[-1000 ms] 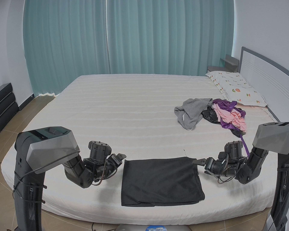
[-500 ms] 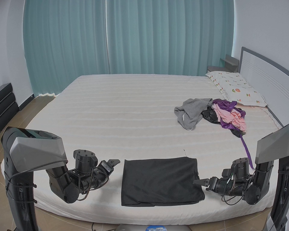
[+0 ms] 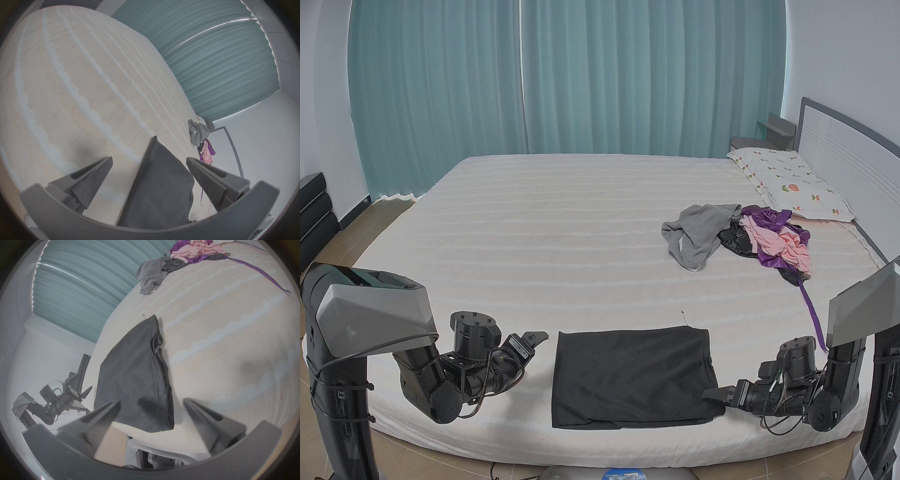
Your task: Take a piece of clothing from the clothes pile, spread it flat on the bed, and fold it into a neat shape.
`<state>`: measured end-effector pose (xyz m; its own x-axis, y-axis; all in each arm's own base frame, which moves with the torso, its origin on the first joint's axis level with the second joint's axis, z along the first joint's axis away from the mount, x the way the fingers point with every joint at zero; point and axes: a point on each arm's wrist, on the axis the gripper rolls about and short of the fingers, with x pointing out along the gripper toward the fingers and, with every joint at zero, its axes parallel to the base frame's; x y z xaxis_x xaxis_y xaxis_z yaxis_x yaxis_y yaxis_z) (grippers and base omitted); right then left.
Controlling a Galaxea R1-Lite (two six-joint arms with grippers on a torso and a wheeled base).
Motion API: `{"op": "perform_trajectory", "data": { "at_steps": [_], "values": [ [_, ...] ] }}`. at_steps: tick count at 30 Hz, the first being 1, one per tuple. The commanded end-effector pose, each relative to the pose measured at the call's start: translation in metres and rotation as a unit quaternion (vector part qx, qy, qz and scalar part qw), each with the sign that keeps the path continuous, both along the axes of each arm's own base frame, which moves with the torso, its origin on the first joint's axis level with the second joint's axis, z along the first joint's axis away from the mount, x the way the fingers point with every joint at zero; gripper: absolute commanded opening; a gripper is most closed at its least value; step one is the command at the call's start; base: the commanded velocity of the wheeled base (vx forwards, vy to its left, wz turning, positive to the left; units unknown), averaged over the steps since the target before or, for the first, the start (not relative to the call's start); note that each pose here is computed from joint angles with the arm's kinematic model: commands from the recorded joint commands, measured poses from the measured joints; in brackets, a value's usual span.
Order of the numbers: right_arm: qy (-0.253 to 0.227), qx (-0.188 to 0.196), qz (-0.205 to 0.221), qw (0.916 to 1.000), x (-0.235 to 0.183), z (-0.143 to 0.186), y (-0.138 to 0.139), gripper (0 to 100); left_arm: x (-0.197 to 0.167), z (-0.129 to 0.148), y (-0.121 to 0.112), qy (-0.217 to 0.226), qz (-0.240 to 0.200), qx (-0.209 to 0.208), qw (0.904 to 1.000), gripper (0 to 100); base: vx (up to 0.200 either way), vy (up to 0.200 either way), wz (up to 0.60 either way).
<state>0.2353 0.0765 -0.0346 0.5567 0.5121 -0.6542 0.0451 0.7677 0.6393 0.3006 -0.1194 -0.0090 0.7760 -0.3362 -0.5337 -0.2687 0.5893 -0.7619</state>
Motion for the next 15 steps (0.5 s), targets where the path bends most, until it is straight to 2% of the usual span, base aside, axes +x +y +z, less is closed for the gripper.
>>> {"op": "perform_trajectory", "data": {
  "at_steps": [1,5,15],
  "values": [
    [0.009,-0.008,0.010,0.9999,-0.005,-0.004,0.001,0,0.000,0.000,0.000,-0.001,0.000,0.000,1.0000,100,0.000,0.000,0.00],
    [0.008,-0.029,0.029,0.9991,-0.014,-0.004,-0.002,0,0.000,0.000,0.000,0.000,0.000,-0.001,1.0000,100,0.000,0.000,0.00],
    [-0.010,-0.030,0.019,0.9993,-0.013,0.005,-0.011,0,0.000,0.000,0.000,0.000,0.000,-0.001,1.0000,100,0.000,0.000,0.00]
  ]
}}
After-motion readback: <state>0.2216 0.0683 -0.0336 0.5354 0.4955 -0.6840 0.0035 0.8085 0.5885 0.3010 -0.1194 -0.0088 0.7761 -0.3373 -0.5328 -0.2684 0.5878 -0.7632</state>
